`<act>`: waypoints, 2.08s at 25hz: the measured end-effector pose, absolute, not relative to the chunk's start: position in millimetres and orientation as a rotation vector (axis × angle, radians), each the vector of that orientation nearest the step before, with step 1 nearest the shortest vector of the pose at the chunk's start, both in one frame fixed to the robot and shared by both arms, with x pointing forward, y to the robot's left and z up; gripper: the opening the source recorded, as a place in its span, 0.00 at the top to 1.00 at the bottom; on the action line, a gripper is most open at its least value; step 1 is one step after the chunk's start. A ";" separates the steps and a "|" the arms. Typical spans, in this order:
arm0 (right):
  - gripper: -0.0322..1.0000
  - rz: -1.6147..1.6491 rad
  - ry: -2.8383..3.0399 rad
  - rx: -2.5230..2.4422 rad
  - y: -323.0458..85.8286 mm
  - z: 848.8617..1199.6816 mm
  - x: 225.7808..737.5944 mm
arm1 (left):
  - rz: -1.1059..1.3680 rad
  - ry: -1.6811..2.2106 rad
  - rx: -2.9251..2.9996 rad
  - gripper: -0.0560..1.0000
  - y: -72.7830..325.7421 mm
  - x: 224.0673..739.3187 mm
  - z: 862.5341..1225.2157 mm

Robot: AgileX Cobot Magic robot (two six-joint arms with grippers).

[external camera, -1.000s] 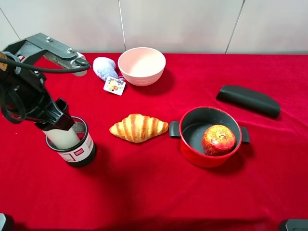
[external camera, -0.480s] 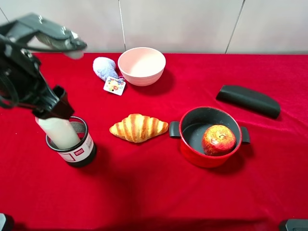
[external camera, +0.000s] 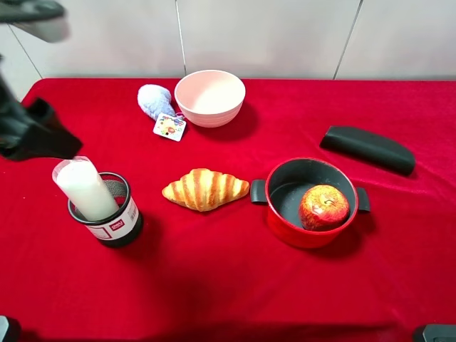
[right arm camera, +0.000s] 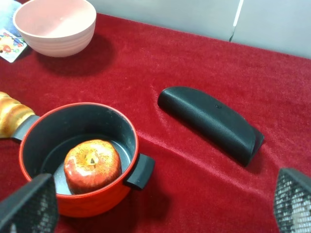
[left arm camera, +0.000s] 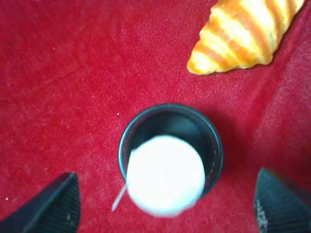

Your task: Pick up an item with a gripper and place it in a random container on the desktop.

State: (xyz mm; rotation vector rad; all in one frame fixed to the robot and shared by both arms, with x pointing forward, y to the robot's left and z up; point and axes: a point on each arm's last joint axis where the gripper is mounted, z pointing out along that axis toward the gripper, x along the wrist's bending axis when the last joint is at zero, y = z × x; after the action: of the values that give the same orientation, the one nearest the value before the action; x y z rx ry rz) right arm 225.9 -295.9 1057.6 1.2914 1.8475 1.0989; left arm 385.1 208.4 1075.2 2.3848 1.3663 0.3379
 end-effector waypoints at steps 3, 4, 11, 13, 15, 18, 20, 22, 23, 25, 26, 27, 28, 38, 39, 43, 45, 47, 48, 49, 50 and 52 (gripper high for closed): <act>0.30 1.099 1.848 1.291 -295.9 1057.6 225.9 | 0.352 1.381 2.365 0.28 218.9 371.1 1084.3; 0.30 1.099 1.848 1.291 -295.9 1057.6 225.9 | 0.360 1.391 2.356 0.28 222.8 366.4 1087.2; 0.30 1.099 1.848 1.291 -295.9 1057.6 225.9 | 0.406 1.459 2.299 0.21 248.0 335.8 1094.1; 0.30 1.099 1.848 1.291 -295.9 1057.6 225.9 | 0.406 1.462 2.298 0.16 254.5 326.2 1086.8; 0.30 1.099 1.848 1.291 -295.9 1057.6 225.9 | 0.404 1.471 2.291 0.13 260.4 317.5 1078.4; 0.30 1.099 1.848 1.291 -295.9 1057.6 225.9 | 0.395 1.503 2.257 0.11 268.7 304.9 1065.5; 0.30 1.099 1.848 1.291 -295.9 1057.6 225.9 | 0.392 1.515 2.240 0.11 273.4 297.8 1057.7; 0.30 1.099 1.848 1.291 -295.9 1057.6 225.9 | 0.390 1.522 2.235 0.10 278.9 289.8 1047.7; 0.30 1.099 1.848 1.291 -295.9 1057.6 225.9 | 0.388 1.525 2.237 0.09 280.2 287.8 1044.1; 0.30 1.099 1.848 1.291 -295.9 1057.6 225.9 | 0.390 1.521 2.230 0.07 282.7 284.0 1039.8; 0.30 1.099 1.848 1.291 -295.9 1057.6 225.9 | 0.395 1.513 2.224 0.07 283.4 282.9 1039.7; 0.30 1.099 1.848 1.291 -295.9 1057.6 225.9 | 0.402 1.500 2.217 0.06 283.8 282.3 1040.1; 0.30 1.099 1.848 1.291 -295.9 1057.6 225.9 | 0.409 1.487 2.213 0.06 284.1 281.8 1040.4; 0.30 1.100 1.848 1.292 -295.8 1057.7 225.8 | 0.437 1.426 2.205 0.05 283.6 282.3 1038.0; 0.30 1.101 1.848 1.292 -295.7 1057.7 225.8 | 0.437 1.426 2.205 0.05 283.6 282.3 1038.0; 0.30 1.103 1.849 1.292 -295.6 1057.7 225.8 | 0.453 1.434 2.173 0.05 285.6 280.5 1038.6; 0.30 1.105 1.850 1.292 -295.4 1057.7 225.7 | 0.482 1.482 2.107 0.05 289.9 276.5 1039.4; 0.30 1.107 1.850 1.292 -295.3 1057.7 225.7 | 0.503 1.490 2.058 0.05 292.1 271.2 1040.6; 0.30 1.108 1.851 1.293 -295.2 1057.7 225.6 | 0.514 1.494 2.031 0.05 292.8 268.3 1041.2; 0.30 1.108 1.851 1.293 -295.2 1057.7 225.6 | 0.528 1.486 2.006 0.05 293.7 264.3 1041.6; 0.30 1.108 1.851 1.293 -295.2 1057.7 225.6 | 0.543 1.482 1.976 0.05 294.1 260.2 1041.6; 0.30 1.108 1.851 1.293 -295.2 1057.7 225.6 | 0.595 1.471 1.929 0.05 295.5 252.5 1042.0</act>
State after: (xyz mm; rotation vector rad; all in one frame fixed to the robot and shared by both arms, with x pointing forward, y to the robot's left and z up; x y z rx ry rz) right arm 225.6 -295.2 1057.7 1.2926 1.8509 1.1083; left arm 252.5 295.5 1042.0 1.9292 1.4705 0.5946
